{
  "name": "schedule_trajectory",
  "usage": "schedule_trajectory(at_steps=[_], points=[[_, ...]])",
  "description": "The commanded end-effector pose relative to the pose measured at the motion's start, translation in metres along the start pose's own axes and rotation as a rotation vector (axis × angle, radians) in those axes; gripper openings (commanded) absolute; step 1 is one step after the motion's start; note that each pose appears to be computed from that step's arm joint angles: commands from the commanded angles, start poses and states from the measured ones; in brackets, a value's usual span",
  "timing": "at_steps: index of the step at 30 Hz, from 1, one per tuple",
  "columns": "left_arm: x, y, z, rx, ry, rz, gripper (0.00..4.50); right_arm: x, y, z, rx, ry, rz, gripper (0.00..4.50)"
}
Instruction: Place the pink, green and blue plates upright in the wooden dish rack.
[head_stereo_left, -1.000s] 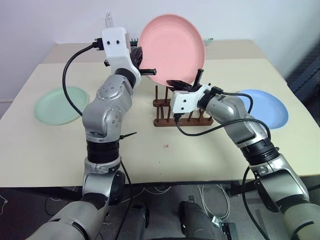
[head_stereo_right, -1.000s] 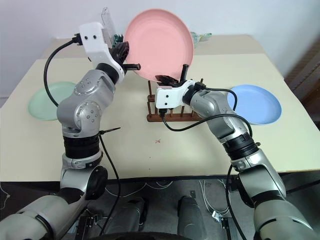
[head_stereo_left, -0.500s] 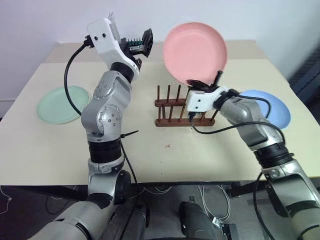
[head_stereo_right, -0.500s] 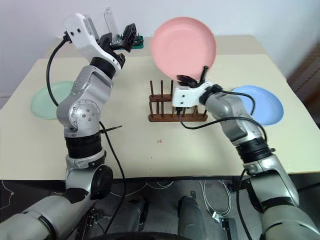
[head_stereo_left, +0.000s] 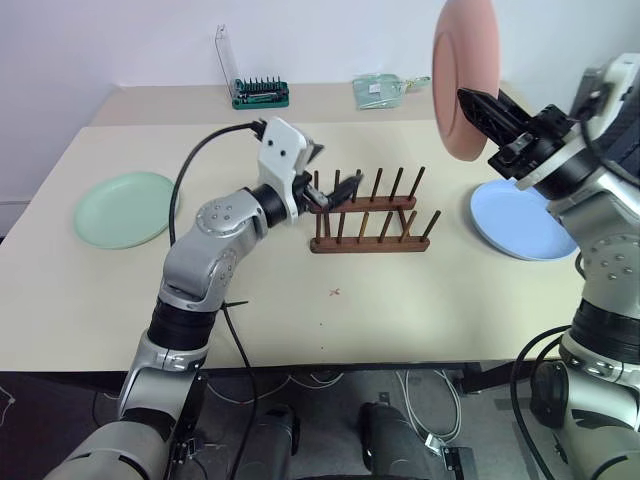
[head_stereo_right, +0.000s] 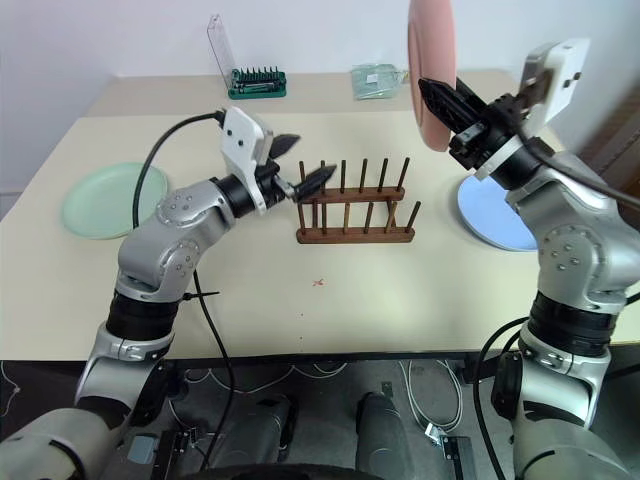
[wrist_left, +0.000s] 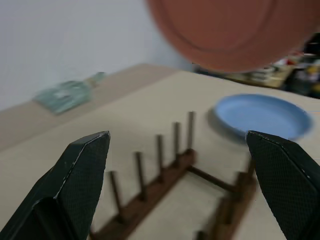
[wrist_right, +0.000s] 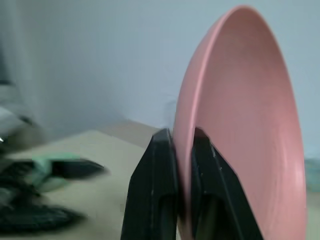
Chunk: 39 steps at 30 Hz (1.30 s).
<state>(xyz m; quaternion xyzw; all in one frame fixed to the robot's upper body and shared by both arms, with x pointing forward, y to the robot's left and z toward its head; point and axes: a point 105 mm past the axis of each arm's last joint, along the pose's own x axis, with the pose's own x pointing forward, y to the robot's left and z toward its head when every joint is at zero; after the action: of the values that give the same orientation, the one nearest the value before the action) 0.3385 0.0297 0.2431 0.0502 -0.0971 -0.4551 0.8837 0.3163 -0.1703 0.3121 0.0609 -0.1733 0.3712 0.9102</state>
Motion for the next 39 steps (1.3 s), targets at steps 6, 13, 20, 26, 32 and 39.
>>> schedule_trajectory(at_steps=[6,13,20,26,32,39], points=[[-0.003,-0.026,0.011,0.027,-0.021,-0.121,4.46,0.0,0.013,-0.015,0.2,0.021,-0.008,0.0],[-0.002,-0.027,0.011,0.026,-0.018,-0.123,4.46,0.0,-0.007,-0.021,0.297,0.006,-0.107,0.0],[-0.002,-0.028,0.011,0.027,-0.019,-0.119,4.46,-0.003,-0.028,-0.035,0.369,0.021,-0.232,0.0],[-0.001,-0.027,0.01,0.039,-0.012,-0.104,4.49,-0.003,-0.035,-0.044,0.428,0.043,-0.288,0.37],[-0.001,-0.025,0.01,0.039,-0.012,-0.095,4.5,-0.003,-0.045,-0.034,0.386,-0.001,-0.337,3.13],[0.0,-0.018,0.014,0.038,-0.031,-0.049,4.5,-0.008,-0.067,0.0,0.128,-0.068,-0.426,3.61]])
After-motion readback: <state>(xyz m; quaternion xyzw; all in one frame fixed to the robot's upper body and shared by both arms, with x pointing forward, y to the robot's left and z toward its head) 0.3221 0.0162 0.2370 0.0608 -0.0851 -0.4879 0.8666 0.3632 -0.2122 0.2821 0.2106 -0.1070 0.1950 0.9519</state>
